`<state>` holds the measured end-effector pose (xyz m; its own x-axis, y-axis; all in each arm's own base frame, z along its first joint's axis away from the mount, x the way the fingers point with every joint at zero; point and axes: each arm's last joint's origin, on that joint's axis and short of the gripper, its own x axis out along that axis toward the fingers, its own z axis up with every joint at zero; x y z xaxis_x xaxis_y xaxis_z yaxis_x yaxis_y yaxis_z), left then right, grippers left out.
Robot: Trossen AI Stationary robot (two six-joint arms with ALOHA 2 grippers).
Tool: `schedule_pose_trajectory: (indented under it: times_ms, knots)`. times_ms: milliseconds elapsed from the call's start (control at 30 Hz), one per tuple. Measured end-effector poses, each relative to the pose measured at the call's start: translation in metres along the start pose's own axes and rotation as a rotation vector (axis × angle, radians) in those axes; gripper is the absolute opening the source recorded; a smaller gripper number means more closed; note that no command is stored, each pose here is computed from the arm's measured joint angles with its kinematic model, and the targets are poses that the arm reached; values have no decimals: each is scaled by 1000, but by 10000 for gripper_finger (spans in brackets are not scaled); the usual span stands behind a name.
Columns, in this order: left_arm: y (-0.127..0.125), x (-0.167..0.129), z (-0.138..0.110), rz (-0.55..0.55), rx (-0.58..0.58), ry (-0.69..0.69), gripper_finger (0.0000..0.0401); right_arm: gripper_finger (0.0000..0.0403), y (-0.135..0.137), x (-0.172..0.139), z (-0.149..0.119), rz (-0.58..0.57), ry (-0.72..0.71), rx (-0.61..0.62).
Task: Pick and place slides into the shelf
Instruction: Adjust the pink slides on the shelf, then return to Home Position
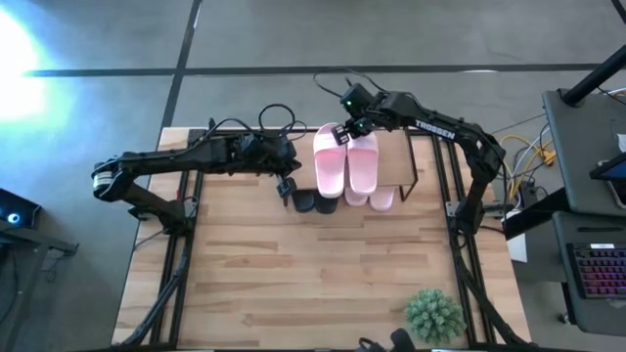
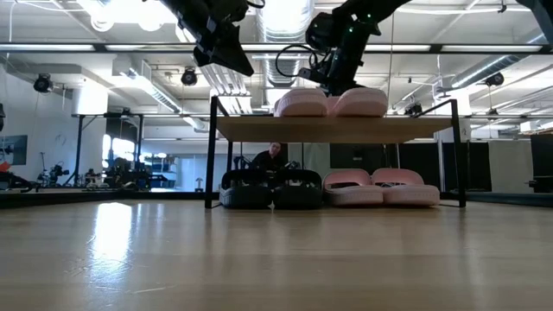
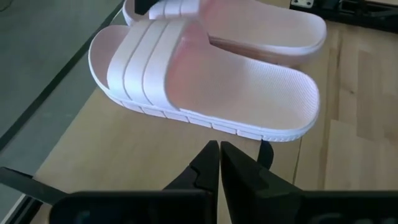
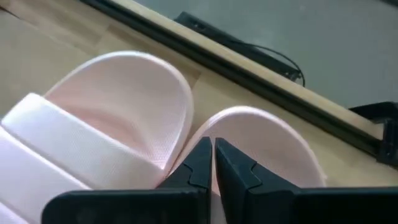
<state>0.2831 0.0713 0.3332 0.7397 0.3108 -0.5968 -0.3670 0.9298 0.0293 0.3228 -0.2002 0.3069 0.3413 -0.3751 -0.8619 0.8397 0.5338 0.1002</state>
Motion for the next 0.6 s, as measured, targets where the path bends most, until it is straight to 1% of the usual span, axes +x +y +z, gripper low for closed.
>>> schedule_pose_trajectory:
  times_ms: [100, 200, 300, 400, 433, 467, 500, 533, 600]
  knots:
    - [0, 0, 0, 0, -2, 0, 2, 12, 0, -5, 3, -31, -32, 3]
    - [0, 0, 0, 0, -2, 4, 2, 12, 0, -18, 7, -108, -112, 0]
    - [-1, -2, -4, -2, 5, 37, 2, 12, -2, -42, 11, -185, -216, -18]
    - [-1, -7, -13, -3, 38, 127, 2, 12, -5, -68, 7, -235, -266, -38]
    - [-3, -11, -14, -15, 32, 140, 2, 12, -7, -76, 3, -222, -259, -51]
    - [-5, -17, -14, -42, 17, 128, 2, 12, -7, -85, 0, -177, -245, -72]
    - [-8, -27, -11, -88, 1, 92, 2, 12, -7, -95, -5, -104, -228, -97]
    - [-11, -38, -7, -149, -3, 39, 2, 12, -7, -106, -10, -20, -214, -119]
    - [-19, -64, 3, -273, -11, -120, 2, 12, -3, -128, -22, 145, -207, -154]
